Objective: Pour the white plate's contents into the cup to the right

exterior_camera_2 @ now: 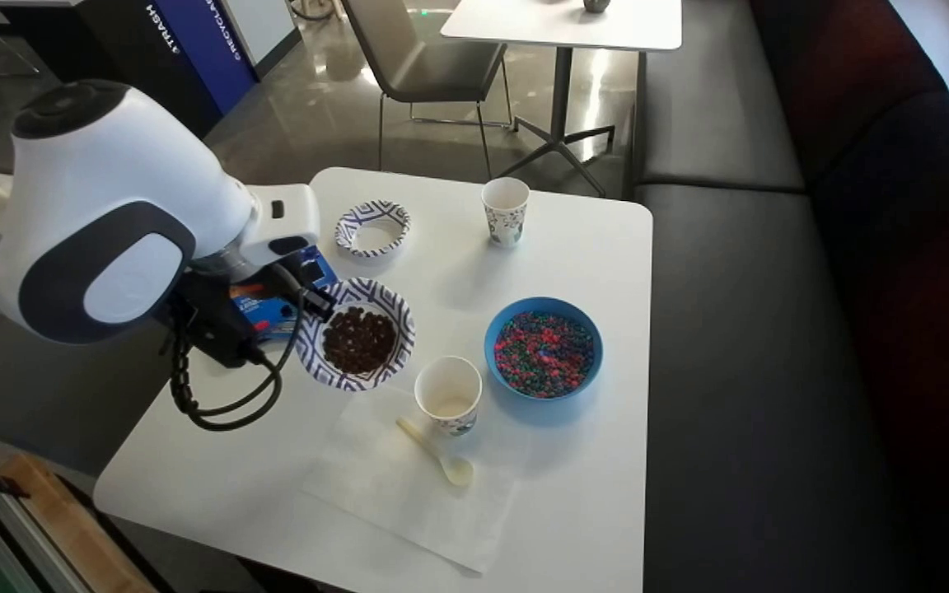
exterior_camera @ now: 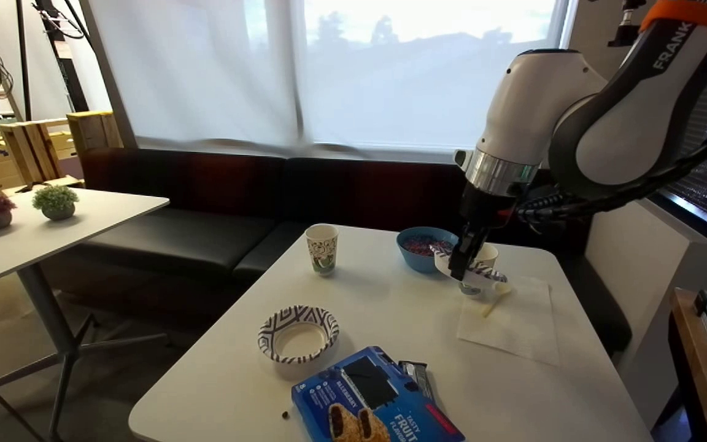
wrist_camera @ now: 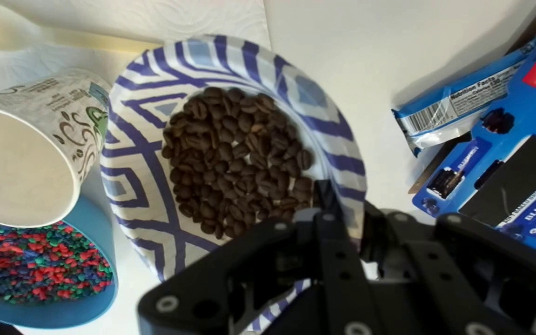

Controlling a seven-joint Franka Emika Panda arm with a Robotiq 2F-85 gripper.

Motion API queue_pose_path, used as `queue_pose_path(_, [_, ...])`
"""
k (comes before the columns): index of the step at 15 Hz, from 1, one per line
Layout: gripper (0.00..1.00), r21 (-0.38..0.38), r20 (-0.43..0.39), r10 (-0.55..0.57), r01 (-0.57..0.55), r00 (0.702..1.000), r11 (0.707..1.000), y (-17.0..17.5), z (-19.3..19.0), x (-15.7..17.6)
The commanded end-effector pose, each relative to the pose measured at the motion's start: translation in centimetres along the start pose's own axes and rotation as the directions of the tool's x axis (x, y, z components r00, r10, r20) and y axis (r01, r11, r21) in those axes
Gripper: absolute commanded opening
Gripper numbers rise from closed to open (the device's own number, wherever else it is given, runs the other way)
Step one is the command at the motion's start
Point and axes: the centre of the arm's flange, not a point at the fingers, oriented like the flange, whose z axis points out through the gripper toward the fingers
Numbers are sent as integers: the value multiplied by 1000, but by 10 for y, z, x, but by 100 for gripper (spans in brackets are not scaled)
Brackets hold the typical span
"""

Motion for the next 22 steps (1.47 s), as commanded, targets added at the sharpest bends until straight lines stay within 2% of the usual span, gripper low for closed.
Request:
queue_pose_path(1, [2, -7, -47, -22, 21, 999, 1000, -2, -6, 1])
queue_pose_path(8, [2, -19, -189, -43, 40, 981, 999, 11, -39, -7])
queue_pose_path(13, [2, 24, -272, -35, 43, 962, 999, 28, -49, -9])
queue_pose_path(22, [2, 100, -306, 3, 29, 952, 995, 37, -41, -27])
